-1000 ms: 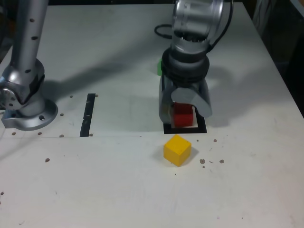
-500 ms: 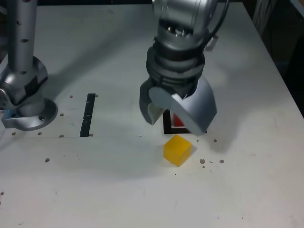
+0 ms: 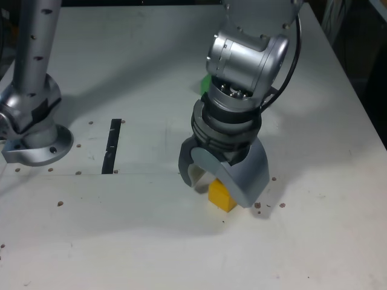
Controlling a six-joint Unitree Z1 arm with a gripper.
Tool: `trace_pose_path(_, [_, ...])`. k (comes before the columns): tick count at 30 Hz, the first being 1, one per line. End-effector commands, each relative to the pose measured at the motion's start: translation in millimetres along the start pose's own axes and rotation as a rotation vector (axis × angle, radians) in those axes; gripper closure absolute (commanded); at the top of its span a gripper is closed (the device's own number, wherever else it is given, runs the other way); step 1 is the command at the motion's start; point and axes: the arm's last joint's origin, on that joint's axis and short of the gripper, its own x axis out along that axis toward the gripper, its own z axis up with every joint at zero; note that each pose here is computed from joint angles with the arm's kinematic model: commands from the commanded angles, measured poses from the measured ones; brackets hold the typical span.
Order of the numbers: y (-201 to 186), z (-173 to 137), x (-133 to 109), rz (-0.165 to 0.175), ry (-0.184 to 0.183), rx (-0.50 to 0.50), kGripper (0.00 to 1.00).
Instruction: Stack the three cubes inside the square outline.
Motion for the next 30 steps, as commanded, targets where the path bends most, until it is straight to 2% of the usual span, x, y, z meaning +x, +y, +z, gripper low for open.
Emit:
trace_pose_path(1, [-4.0, 4.7, 3.9, -0.003, -0.011, 0.013, 0.15])
trace_pose_path(5, [-7.5, 12.4, 12.8, -0.009, -0.009, 0.023, 0.25])
trace_pose_path(12, [-7.0, 14.1, 14.8, -0.001, 0.0, 0.022, 0.57])
trace_pose_path(15, [-6.8, 14.2, 15.6, 0.005, 0.005, 0.02, 0.65])
trace_pose_path(21, [-5.8, 14.0, 18.5, 0.018, 0.02, 0.011, 0.72])
trace_pose_path(30, [-5.2, 15.2, 22.1, 0.02, 0.024, -0.009, 0.73])
